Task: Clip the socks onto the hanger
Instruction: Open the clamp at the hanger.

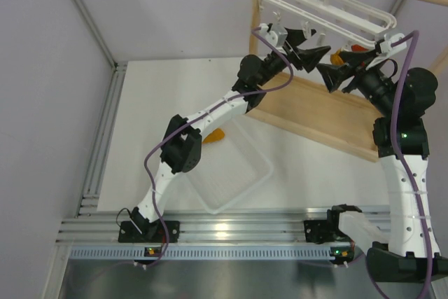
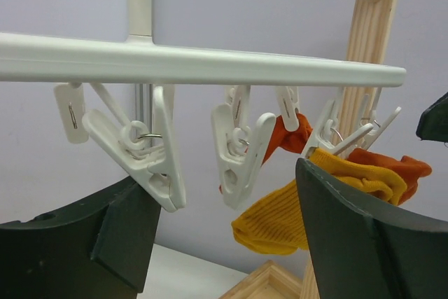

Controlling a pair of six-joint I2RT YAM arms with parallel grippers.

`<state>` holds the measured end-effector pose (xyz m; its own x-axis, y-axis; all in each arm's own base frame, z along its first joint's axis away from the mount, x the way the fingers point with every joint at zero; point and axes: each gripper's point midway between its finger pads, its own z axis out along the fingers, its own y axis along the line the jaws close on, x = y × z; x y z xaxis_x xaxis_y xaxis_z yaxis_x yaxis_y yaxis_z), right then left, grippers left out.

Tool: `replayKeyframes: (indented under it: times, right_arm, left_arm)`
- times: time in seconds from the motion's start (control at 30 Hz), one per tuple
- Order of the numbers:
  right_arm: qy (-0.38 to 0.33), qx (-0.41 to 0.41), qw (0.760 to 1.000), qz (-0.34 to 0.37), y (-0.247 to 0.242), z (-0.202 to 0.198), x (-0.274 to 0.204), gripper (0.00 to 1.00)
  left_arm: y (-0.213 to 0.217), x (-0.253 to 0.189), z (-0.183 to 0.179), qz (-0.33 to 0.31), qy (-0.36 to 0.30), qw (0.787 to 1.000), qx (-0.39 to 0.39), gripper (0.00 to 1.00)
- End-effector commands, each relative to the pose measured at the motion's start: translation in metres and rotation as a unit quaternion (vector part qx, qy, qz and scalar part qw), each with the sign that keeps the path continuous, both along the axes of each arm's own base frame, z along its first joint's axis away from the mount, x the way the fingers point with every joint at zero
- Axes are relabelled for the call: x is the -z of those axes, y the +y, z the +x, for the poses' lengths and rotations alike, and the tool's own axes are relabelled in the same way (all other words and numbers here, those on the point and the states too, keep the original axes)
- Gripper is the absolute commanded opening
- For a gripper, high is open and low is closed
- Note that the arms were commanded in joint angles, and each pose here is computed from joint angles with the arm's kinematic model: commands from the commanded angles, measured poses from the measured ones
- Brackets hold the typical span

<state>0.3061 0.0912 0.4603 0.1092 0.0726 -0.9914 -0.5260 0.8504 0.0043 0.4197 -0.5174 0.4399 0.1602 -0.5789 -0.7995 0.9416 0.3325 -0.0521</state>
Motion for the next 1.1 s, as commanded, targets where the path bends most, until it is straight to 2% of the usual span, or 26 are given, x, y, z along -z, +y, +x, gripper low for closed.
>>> replayKeyframes:
  times: [0.0,0.1,0.37,0.57,0.77,1.07]
  right_arm:
    - [-0.033,-0.001,0.999,-0.009,0.002,-0.007,-0.015,0.71]
    - [-0.032,-0.004,0.999,-0.012,0.003,-0.007,-0.013,0.71]
    - [-0.032,-0.006,0.999,-0.017,0.004,-0.009,-0.011,0.71]
    - [-0.031,-0.009,0.999,-0.02,0.004,-0.009,-0.009,0.71]
    - [-0.03,-0.009,0.999,-0.021,0.004,-0.009,-0.008,0.71]
    - [-0.031,-0.006,0.999,-0.011,0.008,-0.007,-0.005,0.68]
  left_arm:
    - [0.003,-0.018,-0.01,-0.027,-0.016,0.999,0.009,0.81]
    - [0.002,-0.013,-0.009,-0.024,-0.004,1.0,0.002,0.84]
    - [-0.004,0.01,0.005,-0.009,0.06,0.998,-0.022,0.81]
    - [-0.007,0.014,0.001,-0.004,0.057,0.998,-0.021,0.79]
    - [-0.001,-0.004,-0.006,-0.021,0.031,0.999,-0.025,0.78]
    - [0.007,-0.032,-0.021,-0.043,-0.009,0.999,-0.027,0.65]
